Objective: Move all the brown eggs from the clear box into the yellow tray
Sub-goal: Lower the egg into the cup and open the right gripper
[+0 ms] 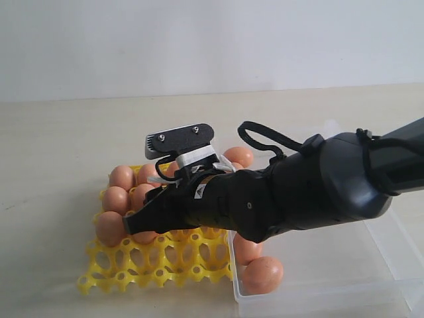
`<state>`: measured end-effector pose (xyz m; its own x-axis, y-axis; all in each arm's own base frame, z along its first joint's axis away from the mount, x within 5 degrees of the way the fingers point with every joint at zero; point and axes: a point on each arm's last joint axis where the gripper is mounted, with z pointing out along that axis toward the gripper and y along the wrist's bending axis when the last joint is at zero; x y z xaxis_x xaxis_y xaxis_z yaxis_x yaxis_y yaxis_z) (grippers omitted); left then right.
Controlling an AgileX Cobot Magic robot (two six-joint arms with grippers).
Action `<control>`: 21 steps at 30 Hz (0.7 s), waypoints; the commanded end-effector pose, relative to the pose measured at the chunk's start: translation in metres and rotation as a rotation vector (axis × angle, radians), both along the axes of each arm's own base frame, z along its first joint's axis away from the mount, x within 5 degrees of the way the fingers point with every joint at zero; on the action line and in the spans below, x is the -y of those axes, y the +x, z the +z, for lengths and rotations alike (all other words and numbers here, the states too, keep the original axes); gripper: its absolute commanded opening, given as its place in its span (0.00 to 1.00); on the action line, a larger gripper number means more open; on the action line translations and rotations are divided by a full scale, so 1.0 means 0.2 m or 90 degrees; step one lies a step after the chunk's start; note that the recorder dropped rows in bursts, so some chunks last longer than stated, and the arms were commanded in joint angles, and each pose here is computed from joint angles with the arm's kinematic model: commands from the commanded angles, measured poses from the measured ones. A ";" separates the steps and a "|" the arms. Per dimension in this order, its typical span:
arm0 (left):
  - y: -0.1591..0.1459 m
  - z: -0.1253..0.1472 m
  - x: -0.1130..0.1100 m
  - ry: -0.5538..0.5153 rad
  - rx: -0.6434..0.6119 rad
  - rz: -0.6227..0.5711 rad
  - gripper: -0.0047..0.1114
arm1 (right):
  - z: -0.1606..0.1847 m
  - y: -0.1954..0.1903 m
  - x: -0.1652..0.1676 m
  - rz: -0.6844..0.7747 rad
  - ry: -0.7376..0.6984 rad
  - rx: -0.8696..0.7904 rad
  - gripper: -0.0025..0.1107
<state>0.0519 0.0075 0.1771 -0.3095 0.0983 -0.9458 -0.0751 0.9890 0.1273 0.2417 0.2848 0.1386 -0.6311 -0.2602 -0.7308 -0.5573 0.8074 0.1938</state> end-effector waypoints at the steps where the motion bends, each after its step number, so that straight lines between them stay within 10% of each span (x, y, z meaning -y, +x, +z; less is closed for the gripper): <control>1: 0.00 0.01 0.00 -0.002 0.008 -0.003 0.04 | 0.02 0.01 0.00 0.008 -0.004 0.015 0.06; 10: 0.00 0.01 0.00 -0.002 0.008 -0.003 0.04 | 0.02 0.01 0.00 0.017 -0.012 0.021 0.45; 21: 0.00 0.01 0.00 -0.002 0.008 -0.003 0.04 | 0.01 0.01 0.00 0.015 -0.011 0.016 0.49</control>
